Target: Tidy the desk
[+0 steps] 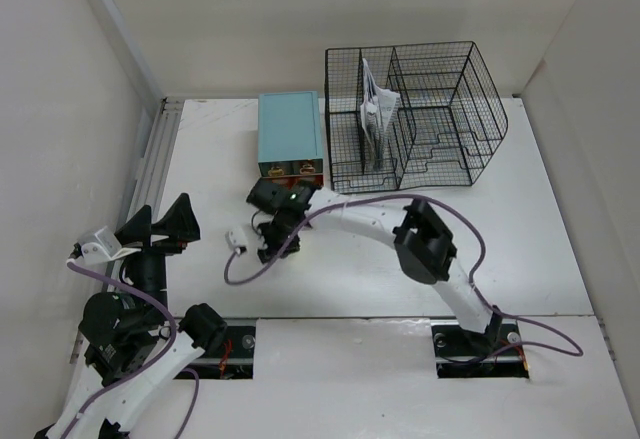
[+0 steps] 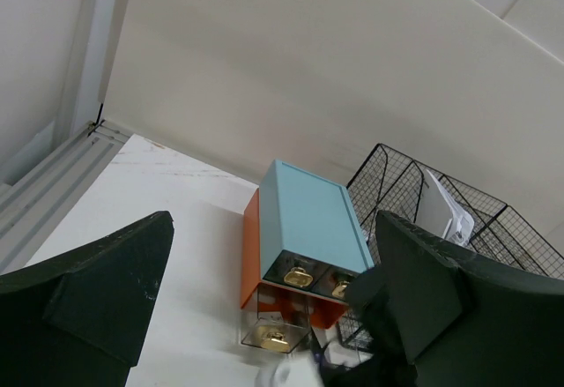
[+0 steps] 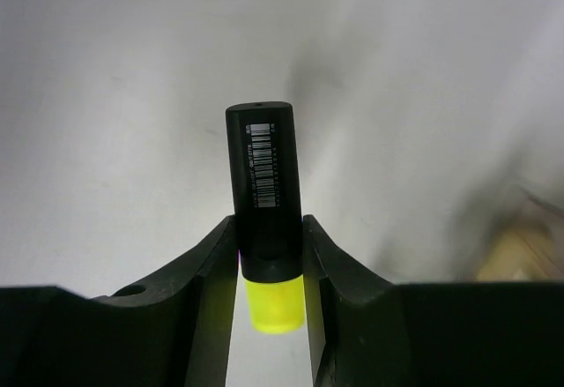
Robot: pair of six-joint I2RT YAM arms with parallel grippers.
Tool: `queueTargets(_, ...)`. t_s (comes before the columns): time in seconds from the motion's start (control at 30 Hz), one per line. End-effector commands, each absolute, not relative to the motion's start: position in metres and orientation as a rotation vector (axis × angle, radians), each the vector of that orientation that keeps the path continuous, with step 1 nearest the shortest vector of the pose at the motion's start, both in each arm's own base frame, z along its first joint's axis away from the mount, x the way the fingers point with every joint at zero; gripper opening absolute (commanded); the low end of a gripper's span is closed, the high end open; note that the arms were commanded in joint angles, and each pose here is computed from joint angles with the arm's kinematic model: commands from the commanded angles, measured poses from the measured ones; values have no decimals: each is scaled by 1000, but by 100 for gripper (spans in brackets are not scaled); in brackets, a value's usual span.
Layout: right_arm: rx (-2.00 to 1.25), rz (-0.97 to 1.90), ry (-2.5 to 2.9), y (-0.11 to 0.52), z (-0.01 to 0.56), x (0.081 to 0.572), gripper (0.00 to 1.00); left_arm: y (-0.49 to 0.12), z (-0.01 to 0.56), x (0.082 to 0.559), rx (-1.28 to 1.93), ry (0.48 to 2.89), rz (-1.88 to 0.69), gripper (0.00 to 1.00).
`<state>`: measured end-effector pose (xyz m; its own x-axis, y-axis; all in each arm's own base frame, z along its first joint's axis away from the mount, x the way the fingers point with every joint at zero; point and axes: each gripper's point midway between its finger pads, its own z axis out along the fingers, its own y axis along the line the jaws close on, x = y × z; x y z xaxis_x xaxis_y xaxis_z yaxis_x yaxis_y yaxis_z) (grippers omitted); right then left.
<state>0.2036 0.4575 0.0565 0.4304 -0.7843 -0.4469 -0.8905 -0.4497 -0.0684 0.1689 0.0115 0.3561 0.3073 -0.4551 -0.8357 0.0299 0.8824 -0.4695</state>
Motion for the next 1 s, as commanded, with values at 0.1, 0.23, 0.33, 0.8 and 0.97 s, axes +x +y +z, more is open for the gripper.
queueTargets(0.1,-1636,486,1646,441,206,307,0,17,366,164,-421,1175,-349,100)
queueTargets(0.23,-1396,557,1691,415,238,342,0,15,365,166,-417,1183,-344,100)
queueTargets(0.33,-1257,610,1747,401,241,367,0,14,364,167,-413,1190,-340,100)
queueTargets(0.8,-1200,718,1897,407,174,362,0,14,363,169,-417,1198,-329,100)
queueTargets(0.97,-1145,648,1922,405,158,371,0,14,363,169,-412,1200,-321,100)
